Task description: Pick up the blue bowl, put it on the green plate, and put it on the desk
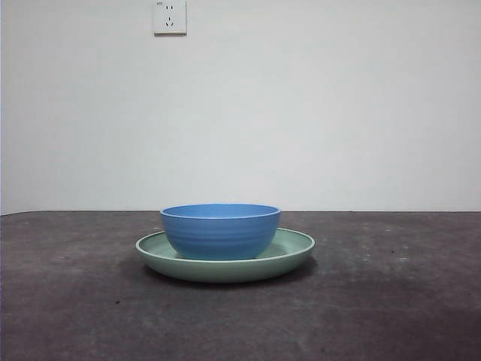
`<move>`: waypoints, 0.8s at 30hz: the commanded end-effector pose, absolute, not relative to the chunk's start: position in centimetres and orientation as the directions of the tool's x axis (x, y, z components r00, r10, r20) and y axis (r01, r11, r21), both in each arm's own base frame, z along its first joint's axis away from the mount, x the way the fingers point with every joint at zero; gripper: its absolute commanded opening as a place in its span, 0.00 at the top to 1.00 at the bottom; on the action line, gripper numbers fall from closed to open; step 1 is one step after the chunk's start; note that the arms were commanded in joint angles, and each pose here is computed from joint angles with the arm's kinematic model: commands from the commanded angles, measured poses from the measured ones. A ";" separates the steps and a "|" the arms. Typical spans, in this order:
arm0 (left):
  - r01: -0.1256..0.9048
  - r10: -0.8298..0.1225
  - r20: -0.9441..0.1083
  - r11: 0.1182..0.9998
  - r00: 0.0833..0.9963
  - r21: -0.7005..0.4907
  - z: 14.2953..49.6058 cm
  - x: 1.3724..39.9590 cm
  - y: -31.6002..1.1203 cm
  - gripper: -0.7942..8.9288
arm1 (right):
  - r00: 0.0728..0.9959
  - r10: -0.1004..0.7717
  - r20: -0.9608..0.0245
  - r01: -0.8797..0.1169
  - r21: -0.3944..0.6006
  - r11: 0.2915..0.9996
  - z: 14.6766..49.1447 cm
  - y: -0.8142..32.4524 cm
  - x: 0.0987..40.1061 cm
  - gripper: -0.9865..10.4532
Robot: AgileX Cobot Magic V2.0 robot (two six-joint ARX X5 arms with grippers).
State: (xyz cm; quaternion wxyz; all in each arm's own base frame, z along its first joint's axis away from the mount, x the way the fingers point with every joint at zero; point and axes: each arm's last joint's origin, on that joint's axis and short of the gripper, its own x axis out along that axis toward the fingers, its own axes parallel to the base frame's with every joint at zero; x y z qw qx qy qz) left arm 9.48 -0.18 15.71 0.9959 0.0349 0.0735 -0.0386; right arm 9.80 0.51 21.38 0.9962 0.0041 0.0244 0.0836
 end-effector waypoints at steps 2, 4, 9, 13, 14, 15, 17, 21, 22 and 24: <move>0.078 -0.068 -0.175 0.996 0.982 0.053 15.0 9.6 -0.2 0.91 | 0.992 0.126 -0.029 -0.125 0.004 0.992 19.5 0.4 9.7 0.91; 0.078 -0.068 -0.176 0.996 0.982 0.053 14.9 9.6 -0.2 0.91 | 0.991 0.126 -0.035 -0.125 0.005 0.992 18.6 0.4 9.7 0.91; 0.078 -0.068 -0.175 0.996 0.982 0.053 15.0 9.6 -0.2 0.91 | 0.990 0.126 -0.061 -0.123 0.039 0.992 16.6 0.4 9.8 0.91; 0.078 -0.068 -0.175 0.996 0.982 0.053 15.0 9.6 -0.2 0.91 | 0.987 0.125 -0.102 -0.119 0.064 0.991 15.7 0.4 9.8 0.91; 0.078 -0.068 -0.175 0.996 0.982 0.053 15.0 9.6 -0.2 0.91 | 0.986 0.124 -0.109 -0.118 0.065 0.991 15.6 0.4 9.7 0.91; 0.078 -0.068 -0.175 0.996 0.982 0.053 15.0 9.6 -0.2 0.91 | 0.986 0.124 -0.114 -0.118 0.065 0.991 15.5 0.4 9.7 0.91; 0.078 -0.068 -0.175 0.996 0.982 0.053 15.0 9.6 -0.2 0.91 | 0.984 0.125 -0.130 -0.117 0.067 0.991 15.3 0.4 9.6 0.91; 0.078 -0.068 -0.175 0.996 0.982 0.052 15.0 9.6 -0.2 0.91 | 0.979 0.124 -0.163 -0.113 0.071 0.991 15.0 0.4 9.6 0.91; 0.078 -0.068 -0.176 0.996 0.982 0.052 14.9 9.6 -0.2 0.91 | 0.979 0.125 -0.163 -0.114 0.072 0.991 15.0 0.4 9.6 0.91; 0.078 -0.068 -0.176 0.996 0.982 0.052 14.9 9.6 -0.2 0.91 | 0.979 0.126 -0.163 -0.115 0.072 0.991 15.0 0.4 9.6 0.91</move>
